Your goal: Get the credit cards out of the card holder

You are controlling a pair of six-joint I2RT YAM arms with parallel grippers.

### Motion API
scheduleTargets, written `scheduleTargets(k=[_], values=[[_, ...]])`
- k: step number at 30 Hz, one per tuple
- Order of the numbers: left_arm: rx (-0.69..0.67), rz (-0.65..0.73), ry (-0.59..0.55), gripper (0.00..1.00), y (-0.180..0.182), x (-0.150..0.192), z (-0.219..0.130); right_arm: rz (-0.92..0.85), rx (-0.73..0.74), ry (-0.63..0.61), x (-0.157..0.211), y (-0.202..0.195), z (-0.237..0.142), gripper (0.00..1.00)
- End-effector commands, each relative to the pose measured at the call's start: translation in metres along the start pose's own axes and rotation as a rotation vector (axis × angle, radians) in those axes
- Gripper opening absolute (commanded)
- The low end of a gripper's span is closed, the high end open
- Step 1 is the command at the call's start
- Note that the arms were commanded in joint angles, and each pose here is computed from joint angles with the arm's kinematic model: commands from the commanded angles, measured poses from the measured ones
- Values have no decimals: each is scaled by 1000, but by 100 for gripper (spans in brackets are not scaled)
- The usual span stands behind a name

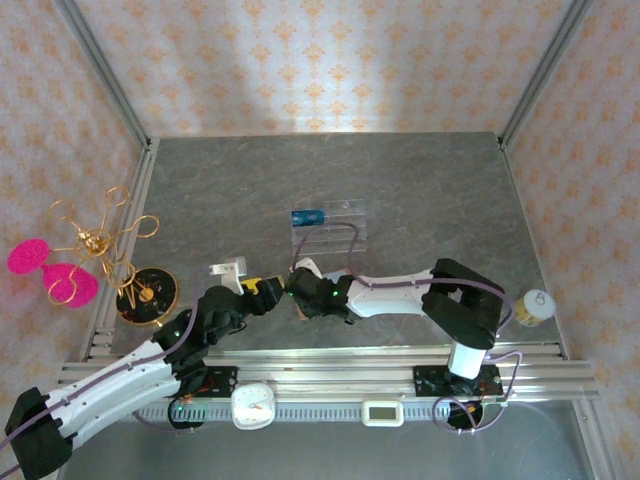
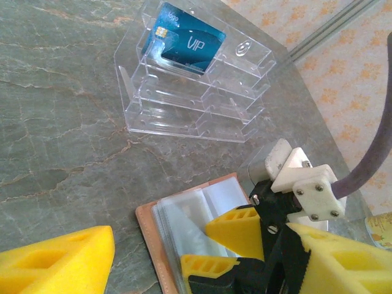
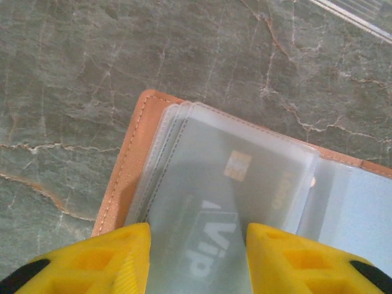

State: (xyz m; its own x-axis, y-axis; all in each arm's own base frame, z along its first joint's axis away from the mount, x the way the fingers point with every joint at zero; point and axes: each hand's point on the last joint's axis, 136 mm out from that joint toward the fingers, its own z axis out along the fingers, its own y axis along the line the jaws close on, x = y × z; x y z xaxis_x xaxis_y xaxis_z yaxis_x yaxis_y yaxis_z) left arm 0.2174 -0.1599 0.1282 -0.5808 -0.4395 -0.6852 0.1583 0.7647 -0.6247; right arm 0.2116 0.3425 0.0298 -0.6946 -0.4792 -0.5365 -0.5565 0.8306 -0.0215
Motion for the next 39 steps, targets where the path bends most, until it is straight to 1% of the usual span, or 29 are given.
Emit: scheduleTargets(k=[1,2,5,6,7,9,11,14,17,19,20,22,25,26,28,29,31,33,35,39], values=[[35,-8,-2,72,-8,-3,2,-4,49,69,19,-6,14,41],[32,-5,3,72,-8,-1,3,-1,48,71,20,-5,15,36],[36,3,30,69,-8,5,7,36,36,56,20,-5,13,13],[41,4,45,68,-7,9,9,58,30,43,17,-5,11,7],[49,3,63,65,-8,14,11,81,26,26,14,-5,8,3],[56,1,96,58,-9,22,15,144,3,-17,6,-5,2,0],[70,-2,125,50,-11,28,20,218,-48,-53,-1,-2,-5,0],[92,-2,160,31,-16,36,27,299,-108,-80,-5,3,-11,0],[102,5,193,13,-20,44,35,354,-127,-89,-4,3,-12,0],[90,14,224,5,-20,50,42,389,-140,-103,-4,3,-14,0],[82,17,237,3,-20,53,44,404,-149,-110,-4,3,-15,0],[64,23,261,0,-18,59,50,441,-175,-132,-8,4,-20,0],[47,34,296,0,-18,67,57,487,-199,-167,-12,2,-28,0],[43,39,304,0,-18,69,60,497,-205,-177,-13,2,-29,2],[52,47,317,0,-22,73,64,513,-209,-186,-13,0,-32,8],[57,51,319,0,-25,74,66,519,-205,-193,-13,-2,-34,13],[67,68,332,0,-32,77,72,546,-182,-223,-14,-11,-42,26],[68,85,353,0,-37,81,78,574,-159,-265,-16,-23,-53,35],[74,98,383,0,-42,88,84,595,-121,-299,-15,-38,-64,37],[101,132,438,1,-59,104,94,635,-63,-361,-9,-64,-88,37]])
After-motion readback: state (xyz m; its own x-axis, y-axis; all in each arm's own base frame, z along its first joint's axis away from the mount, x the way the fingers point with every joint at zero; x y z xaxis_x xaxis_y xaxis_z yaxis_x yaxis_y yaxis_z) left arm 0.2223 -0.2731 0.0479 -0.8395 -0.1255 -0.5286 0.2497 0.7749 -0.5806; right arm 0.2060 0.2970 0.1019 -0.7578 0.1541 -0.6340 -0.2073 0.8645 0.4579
